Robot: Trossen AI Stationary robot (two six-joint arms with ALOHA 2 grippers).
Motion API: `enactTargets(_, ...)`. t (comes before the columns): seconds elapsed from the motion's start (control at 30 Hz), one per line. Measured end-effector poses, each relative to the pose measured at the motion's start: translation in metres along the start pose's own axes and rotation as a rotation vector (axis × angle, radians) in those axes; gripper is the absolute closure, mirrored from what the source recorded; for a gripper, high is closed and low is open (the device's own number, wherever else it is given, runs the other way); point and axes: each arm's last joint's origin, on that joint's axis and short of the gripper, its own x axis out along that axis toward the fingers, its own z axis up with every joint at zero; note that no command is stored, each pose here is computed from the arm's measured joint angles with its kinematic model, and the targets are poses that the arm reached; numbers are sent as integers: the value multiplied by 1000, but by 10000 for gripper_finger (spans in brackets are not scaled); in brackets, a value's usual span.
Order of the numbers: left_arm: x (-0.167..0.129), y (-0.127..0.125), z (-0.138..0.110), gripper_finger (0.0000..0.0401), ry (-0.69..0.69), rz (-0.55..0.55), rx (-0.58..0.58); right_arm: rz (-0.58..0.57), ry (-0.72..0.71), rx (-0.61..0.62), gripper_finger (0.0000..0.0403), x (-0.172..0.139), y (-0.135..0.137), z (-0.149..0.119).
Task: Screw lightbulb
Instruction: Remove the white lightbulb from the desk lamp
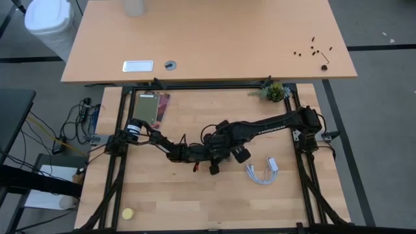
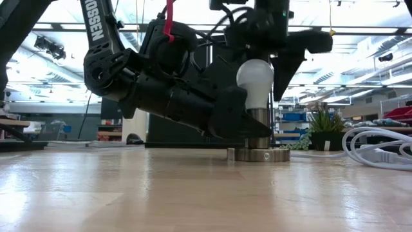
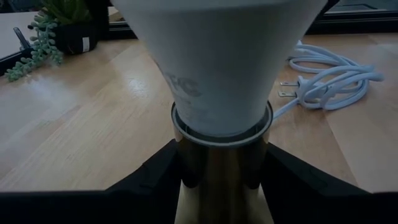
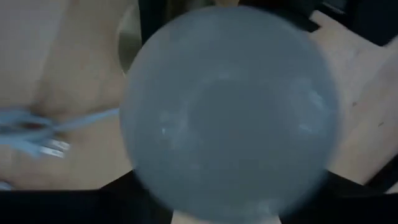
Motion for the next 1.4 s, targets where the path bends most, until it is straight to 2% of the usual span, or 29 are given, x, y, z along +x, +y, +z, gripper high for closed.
enactTargets(0.13,0,0,0,212,0,0,0,34,-27,177,150,-17,0,2)
enactTargets(0.33,0,0,0,212,0,-1,-1,147,-72,657,91,-31,-3,4)
enactTargets(0.43,0,0,0,212,3,-5,-4,221,-40,873,61,-30,-3,2)
enactTargets(0.5,0,0,0,212,3,-6,-7,226,-20,1016,42,-30,-3,2)
enactTargets(0.63,0,0,0,212,4,-9,-19,206,15,1214,10,-27,-5,0)
enactTargets(0.73,0,0,0,212,4,-18,-22,199,34,1327,6,-23,-5,-1)
enactTargets(0.9,0,-1,0,212,5,-25,-22,201,2,1422,18,-19,-5,3)
enactTargets(1.07,0,-1,0,212,6,-33,-22,144,-13,1425,24,-19,-4,3)
enactTargets(1.2,1,-1,0,212,4,-35,-25,121,69,1364,27,-20,0,-4)
enactTargets(1.4,0,-1,0,212,8,-34,-22,101,114,1187,28,-21,8,-6)
